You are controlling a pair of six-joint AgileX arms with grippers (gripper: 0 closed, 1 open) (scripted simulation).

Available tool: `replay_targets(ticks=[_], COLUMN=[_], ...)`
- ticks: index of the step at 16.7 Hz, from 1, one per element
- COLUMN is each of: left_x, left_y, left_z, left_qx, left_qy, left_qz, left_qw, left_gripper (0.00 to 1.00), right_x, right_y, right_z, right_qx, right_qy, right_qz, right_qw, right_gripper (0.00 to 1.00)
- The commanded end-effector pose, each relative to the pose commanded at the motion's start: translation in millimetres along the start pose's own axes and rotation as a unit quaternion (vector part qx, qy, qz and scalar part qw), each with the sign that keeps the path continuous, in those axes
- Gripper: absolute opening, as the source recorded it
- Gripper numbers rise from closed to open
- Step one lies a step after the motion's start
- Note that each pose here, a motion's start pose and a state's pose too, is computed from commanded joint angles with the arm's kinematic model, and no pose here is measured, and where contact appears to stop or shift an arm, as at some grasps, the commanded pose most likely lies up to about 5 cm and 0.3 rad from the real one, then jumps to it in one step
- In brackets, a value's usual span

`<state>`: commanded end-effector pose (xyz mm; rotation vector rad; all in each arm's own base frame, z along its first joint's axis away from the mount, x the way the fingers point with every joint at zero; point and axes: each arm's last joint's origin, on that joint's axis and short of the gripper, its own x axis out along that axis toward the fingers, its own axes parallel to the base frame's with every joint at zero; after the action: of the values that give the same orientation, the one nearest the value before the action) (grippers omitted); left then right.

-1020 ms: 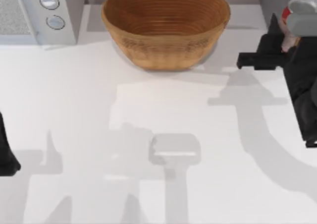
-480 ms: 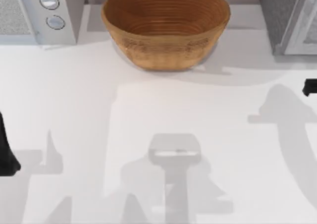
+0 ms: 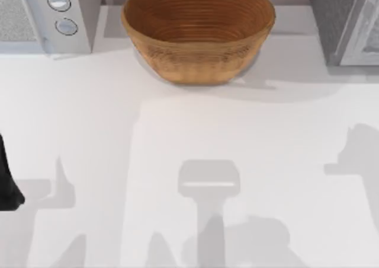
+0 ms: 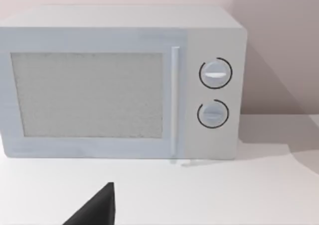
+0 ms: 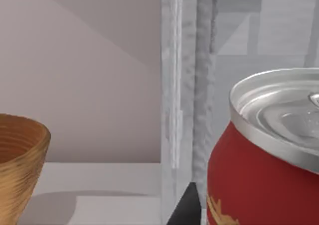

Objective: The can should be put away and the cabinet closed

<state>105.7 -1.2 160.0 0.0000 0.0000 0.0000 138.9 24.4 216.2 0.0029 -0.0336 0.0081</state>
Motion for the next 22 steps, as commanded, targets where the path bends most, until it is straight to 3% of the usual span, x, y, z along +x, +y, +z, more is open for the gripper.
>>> replay_targets(ticks=[4, 10, 17, 22], left_x=[0.0, 0.0, 0.0, 0.0], left_y=[0.0, 0.0, 0.0, 0.0], left_z=[0.0, 0.0, 0.0, 0.0], left_qx=[0.0, 0.0, 0.0, 0.0], left_qy=[0.0, 0.0, 0.0, 0.0], left_qz=[0.0, 0.0, 0.0, 0.0], left_qw=[1.0, 1.0, 1.0, 1.0], left_gripper=[1.0, 1.0, 1.0, 1.0], right_x=[-25.9, -35.3, -35.2, -34.1], right_y=[-15.9, -25.4, -25.1, -23.5], right_z=[-21.4, -55.0, -52.6, -10.1], right_qx=[0.0, -0.001, -0.001, 0.0], right_qy=[-0.008, 0.017, 0.017, 0.016], right_qz=[-0.002, -0.004, -0.003, -0.003], right_qw=[1.0, 1.0, 1.0, 1.0], right_gripper=[0.0, 0.0, 0.0, 0.0])
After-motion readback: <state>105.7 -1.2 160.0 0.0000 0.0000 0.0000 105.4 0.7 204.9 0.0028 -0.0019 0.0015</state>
